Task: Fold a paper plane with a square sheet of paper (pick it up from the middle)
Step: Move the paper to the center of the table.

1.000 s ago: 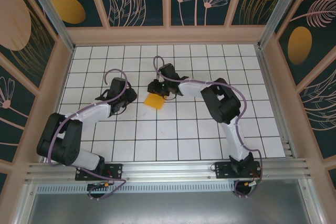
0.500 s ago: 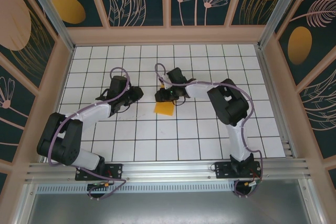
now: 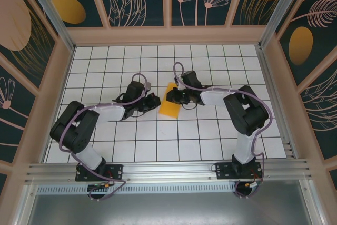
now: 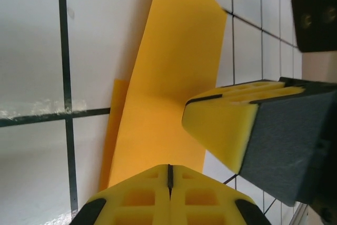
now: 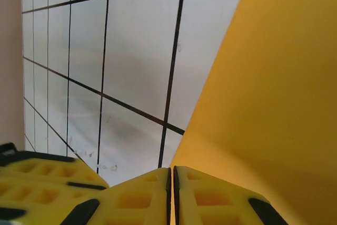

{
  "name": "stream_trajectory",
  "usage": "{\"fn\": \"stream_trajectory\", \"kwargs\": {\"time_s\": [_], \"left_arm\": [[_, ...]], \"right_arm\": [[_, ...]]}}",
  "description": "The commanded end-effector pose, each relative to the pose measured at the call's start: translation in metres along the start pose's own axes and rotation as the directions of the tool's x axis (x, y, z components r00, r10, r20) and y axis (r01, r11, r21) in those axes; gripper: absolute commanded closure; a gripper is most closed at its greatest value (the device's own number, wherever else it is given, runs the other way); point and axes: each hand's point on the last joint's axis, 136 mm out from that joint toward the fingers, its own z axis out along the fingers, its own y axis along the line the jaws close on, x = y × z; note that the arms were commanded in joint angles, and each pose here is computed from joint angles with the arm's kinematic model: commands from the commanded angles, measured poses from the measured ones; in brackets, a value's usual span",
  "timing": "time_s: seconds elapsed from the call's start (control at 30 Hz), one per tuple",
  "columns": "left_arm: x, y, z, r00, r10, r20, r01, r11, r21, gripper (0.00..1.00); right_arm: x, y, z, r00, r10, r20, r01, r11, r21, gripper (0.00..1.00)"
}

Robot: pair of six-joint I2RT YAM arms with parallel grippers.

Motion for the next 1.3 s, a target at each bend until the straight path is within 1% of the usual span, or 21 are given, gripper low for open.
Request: {"fn": "stream_trajectory", "kwargs": {"time_s": [0.0,0.03,0.13,0.23,0.4,0.53,0.73,0.83,0.9,1.0,1.1,1.13,1.17,1.2,1.27], "left_arm": [[-0.001,-0.015,0.01,1.0,0.007,-0.02,-0.005,0.998,0.057,1.0],[0.001,-0.016,0.01,1.0,0.008,-0.026,-0.006,0.998,0.057,1.0],[0.012,0.0,0.02,0.998,-0.012,-0.065,0.014,1.0,0.02,1.0],[0.019,0.007,0.024,0.996,-0.02,-0.086,0.021,1.0,0.006,1.0],[0.027,0.018,0.03,0.994,-0.031,-0.107,0.028,0.999,-0.03,0.99],[0.036,0.036,0.03,0.991,-0.052,-0.121,0.042,0.995,-0.089,0.99],[0.053,0.061,0.026,0.987,-0.076,-0.143,0.052,0.985,-0.166,0.99],[0.059,0.073,0.024,0.985,-0.088,-0.151,0.055,0.977,-0.208,0.99],[0.058,0.074,0.023,0.985,-0.086,-0.149,0.052,0.975,-0.214,0.99],[0.054,0.068,0.024,0.987,-0.078,-0.144,0.047,0.978,-0.204,0.99],[0.042,0.048,0.022,0.991,-0.042,-0.128,0.021,0.986,-0.163,0.97],[0.036,0.039,0.02,0.993,-0.019,-0.119,0.002,0.989,-0.146,0.95],[0.027,0.027,0.018,0.995,0.01,-0.103,-0.022,0.992,-0.121,0.92],[0.019,0.013,0.015,0.996,0.038,-0.085,-0.046,0.995,-0.088,0.87],[0.006,-0.006,0.012,0.996,0.074,-0.05,-0.076,0.996,-0.052,0.79]], "right_arm": [[-0.009,-0.004,0.002,0.998,0.058,0.04,-0.058,0.998,-0.005,0.88],[-0.009,-0.008,0.005,0.997,0.068,0.033,-0.068,0.998,0.001,0.88],[-0.007,-0.014,0.011,0.997,0.08,0.018,-0.08,0.997,0.012,0.88],[-0.004,-0.02,0.016,0.997,0.079,0.0,-0.078,0.997,0.022,0.88],[0.001,-0.028,0.024,0.997,0.066,-0.037,-0.065,0.997,0.039,0.88],[0.002,-0.035,0.029,0.998,0.046,-0.052,-0.043,0.998,0.056,0.88],[-0.008,-0.042,0.032,0.998,0.019,-0.054,-0.016,0.998,0.069,0.88],[-0.011,-0.039,0.035,0.998,0.003,-0.057,0.001,0.998,0.063,0.88],[-0.015,-0.035,0.033,0.999,-0.006,-0.054,0.009,0.998,0.058,0.88],[-0.023,-0.019,0.018,1.0,-0.015,-0.01,0.015,0.999,0.035,0.86],[-0.027,0.001,-0.008,0.998,-0.002,0.058,0.002,1.0,-0.002,0.79],[-0.035,-0.003,-0.021,0.995,0.021,0.096,-0.021,1.0,-0.005,0.75],[-0.035,-0.003,-0.03,0.992,0.036,0.123,-0.035,0.999,-0.007,0.7],[-0.034,-0.004,-0.038,0.988,0.051,0.144,-0.05,0.999,-0.006,0.66],[-0.029,-0.011,-0.047,0.982,0.085,0.168,-0.088,0.996,0.007,0.62]]}}
